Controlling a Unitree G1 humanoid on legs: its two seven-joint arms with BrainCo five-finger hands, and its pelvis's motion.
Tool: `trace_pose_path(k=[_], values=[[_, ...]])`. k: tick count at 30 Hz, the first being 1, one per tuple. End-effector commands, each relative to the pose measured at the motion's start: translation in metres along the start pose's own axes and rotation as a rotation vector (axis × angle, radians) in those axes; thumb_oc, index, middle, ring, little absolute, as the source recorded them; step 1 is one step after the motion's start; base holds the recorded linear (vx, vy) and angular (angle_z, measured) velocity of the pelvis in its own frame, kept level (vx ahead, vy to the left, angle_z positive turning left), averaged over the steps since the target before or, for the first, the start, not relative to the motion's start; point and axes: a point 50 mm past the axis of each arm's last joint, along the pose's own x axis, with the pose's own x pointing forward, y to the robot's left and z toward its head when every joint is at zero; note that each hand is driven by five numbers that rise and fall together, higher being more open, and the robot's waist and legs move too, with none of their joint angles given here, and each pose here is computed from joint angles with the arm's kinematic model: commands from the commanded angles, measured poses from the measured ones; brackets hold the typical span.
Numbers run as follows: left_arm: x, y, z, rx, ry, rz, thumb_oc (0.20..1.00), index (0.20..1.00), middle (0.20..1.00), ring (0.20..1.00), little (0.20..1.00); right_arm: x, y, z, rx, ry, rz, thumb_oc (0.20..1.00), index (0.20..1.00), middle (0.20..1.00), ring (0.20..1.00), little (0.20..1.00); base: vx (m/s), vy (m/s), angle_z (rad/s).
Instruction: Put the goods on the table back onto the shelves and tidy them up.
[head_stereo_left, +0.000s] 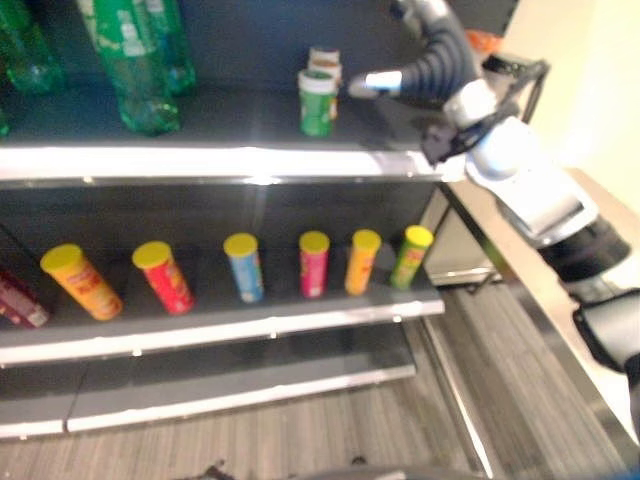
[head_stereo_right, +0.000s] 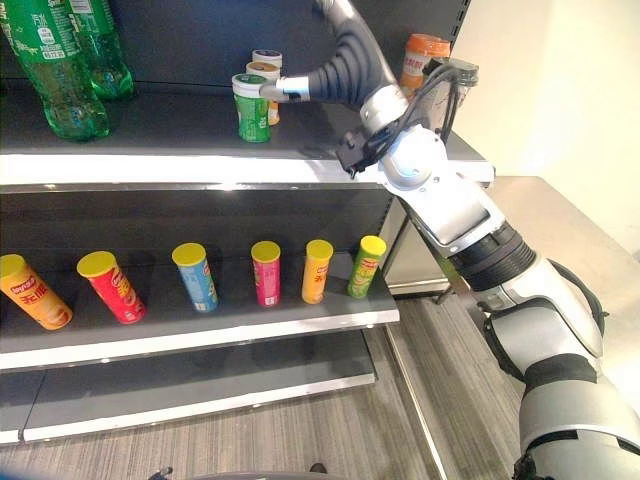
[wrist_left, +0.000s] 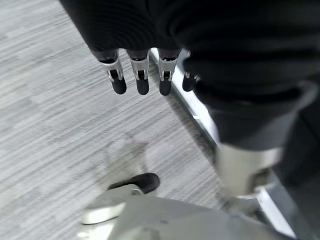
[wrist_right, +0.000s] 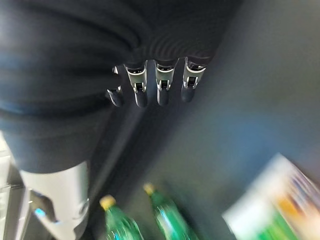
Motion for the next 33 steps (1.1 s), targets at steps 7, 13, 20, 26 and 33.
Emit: trace_pose_path(k=[7,13,20,26,33], values=[[0.003,0.007,0.02,0.015,-0.037,0.025,1.0,1.0,1.0,1.0,1.0,0.003,-0.007,0.03,-0.231,-0.186,0.037,1.0,1.0,1.0,1.0,1.0,0.01,-0.001,-0.08],[0.003,0.006,0.023,0.028,-0.055,0.024,1.0,1.0,1.0,1.0,1.0,-0.003,-0.004,0.037,-0.357,-0.243,0.043,1.0,1.0,1.0,1.0,1.0,0.0,0.0,-0.02],[0.003,0.007,0.022,0.032,-0.057,0.032,1.0,1.0,1.0,1.0,1.0,-0.013,-0.008,0.043,-0.437,-0.285,0.007,1.0,1.0,1.0,1.0,1.0,0.0,0.0,0.0],[0.004,0.016,0.03,-0.057,-0.083,0.092,1.0,1.0,1.0,1.0,1.0,-0.027,-0.007,0.05,-0.388,-0.328,-0.006,1.0,1.0,1.0,1.0,1.0,0.0,0.0,0.0],[0.003,0.03,0.02,-0.411,-0.044,0.18,1.0,1.0,1.0,1.0,1.0,-0.113,-0.01,0.021,-0.18,-0.111,0.023,1.0,1.0,1.0,1.0,1.0,-0.01,0.002,0.08]])
